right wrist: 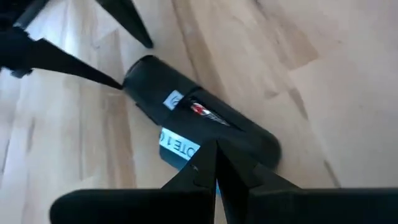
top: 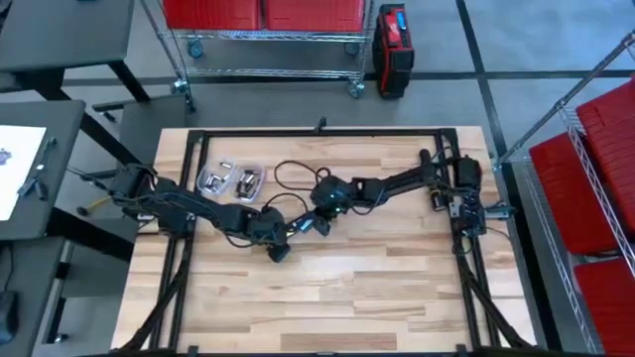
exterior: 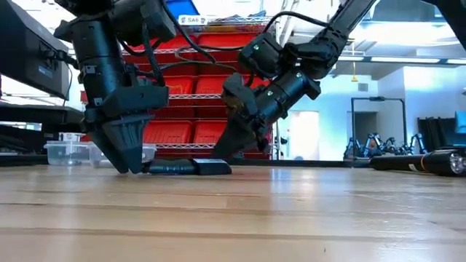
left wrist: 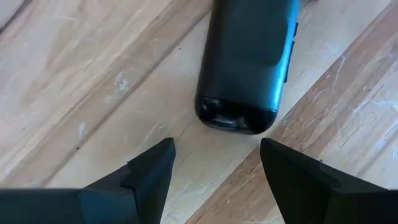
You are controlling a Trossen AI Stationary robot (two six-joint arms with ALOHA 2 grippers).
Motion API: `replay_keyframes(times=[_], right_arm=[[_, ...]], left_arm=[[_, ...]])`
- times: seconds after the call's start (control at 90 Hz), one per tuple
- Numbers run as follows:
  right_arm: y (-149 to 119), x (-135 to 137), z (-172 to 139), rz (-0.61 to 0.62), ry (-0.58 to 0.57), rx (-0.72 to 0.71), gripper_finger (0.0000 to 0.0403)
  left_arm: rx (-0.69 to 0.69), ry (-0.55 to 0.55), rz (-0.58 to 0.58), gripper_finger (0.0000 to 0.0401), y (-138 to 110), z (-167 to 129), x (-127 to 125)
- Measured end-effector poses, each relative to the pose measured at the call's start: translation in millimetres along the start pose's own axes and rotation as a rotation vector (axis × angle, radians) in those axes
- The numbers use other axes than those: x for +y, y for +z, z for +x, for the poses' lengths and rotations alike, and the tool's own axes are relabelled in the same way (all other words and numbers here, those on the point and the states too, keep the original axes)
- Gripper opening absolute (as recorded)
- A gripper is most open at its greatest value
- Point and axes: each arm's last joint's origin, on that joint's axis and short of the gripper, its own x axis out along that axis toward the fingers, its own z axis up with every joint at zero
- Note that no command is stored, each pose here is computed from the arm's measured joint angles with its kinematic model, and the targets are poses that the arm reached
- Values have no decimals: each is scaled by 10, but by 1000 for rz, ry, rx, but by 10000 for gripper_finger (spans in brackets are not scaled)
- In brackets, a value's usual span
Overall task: Insert battery
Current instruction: Close the remote's battery compartment
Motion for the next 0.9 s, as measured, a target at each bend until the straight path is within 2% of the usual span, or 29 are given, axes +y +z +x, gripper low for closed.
replay_keyframes(times=[0.4, 0.589, 0.9], right_arm=[[-38, 64, 18, -18, 15, 14, 0], [-109, 54, 119, -19, 6, 14, 0], [76, -10, 143, -2, -15, -42, 0]], left_arm=[[0, 0, 22, 221, 0, 0, 0], [-1, -2, 21, 221, 1, 0, -1], [-1, -2, 22, 221, 1, 0, -2]])
